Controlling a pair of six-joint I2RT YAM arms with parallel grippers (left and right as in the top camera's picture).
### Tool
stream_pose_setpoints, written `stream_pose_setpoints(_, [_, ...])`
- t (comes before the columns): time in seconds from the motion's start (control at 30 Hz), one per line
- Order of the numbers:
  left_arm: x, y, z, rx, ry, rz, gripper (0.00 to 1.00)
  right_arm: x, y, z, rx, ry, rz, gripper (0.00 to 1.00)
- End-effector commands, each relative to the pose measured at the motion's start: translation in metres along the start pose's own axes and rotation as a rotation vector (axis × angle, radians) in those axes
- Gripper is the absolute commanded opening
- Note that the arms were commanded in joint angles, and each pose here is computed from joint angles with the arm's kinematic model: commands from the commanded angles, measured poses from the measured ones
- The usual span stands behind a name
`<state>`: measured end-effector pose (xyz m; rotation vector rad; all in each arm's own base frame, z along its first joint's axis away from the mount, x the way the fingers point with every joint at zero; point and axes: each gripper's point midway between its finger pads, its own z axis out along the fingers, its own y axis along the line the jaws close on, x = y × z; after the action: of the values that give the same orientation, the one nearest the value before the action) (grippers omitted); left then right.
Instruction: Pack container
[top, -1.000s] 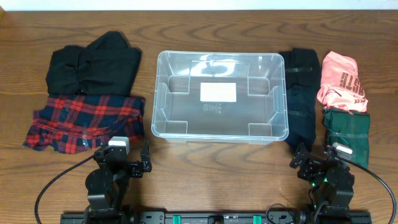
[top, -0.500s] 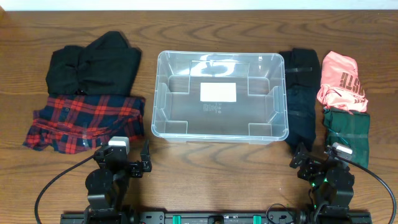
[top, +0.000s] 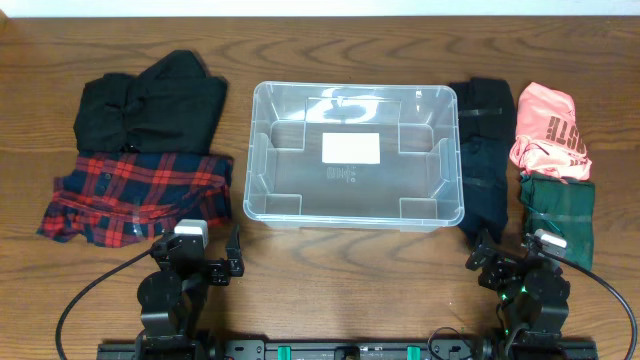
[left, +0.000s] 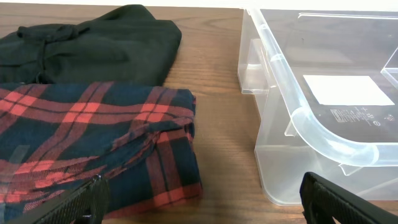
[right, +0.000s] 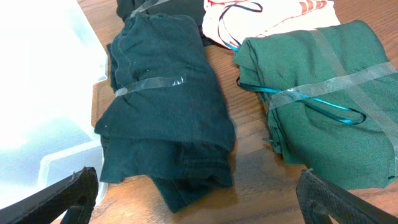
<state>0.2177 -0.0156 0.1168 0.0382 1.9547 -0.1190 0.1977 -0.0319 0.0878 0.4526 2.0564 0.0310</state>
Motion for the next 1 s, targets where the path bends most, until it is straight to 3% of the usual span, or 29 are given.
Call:
stream_pose_setpoints(0.0, [0.007, -0.003, 0.003, 0.017, 0.010, -0.005, 0.98, 0.002, 0.002, 0.000, -0.008, 0.002, -0.013, 0.99])
stream_pose_setpoints(0.23, [0.007, -0.003, 0.003, 0.017, 0.010, -0.005, 0.98, 0.001, -0.001, 0.000, 0.009, -0.003, -0.036, 0.99])
stream_pose_setpoints(0.43, [0.007, -0.003, 0.003, 0.017, 0.010, -0.005, 0.98, -0.021, -0.005, -0.001, 0.041, -0.096, -0.072, 0.99])
stream_pose_setpoints(0.73, [0.007, -0.003, 0.003, 0.017, 0.010, -0.005, 0.98, -0.010, 0.050, -0.007, -0.279, -0.009, 0.096, 0.99])
stream_pose_setpoints(0.97, [0.007, -0.003, 0.003, 0.017, 0.010, -0.005, 0.98, -0.022, 0.068, -0.019, -0.373, -0.014, 0.085, 0.99])
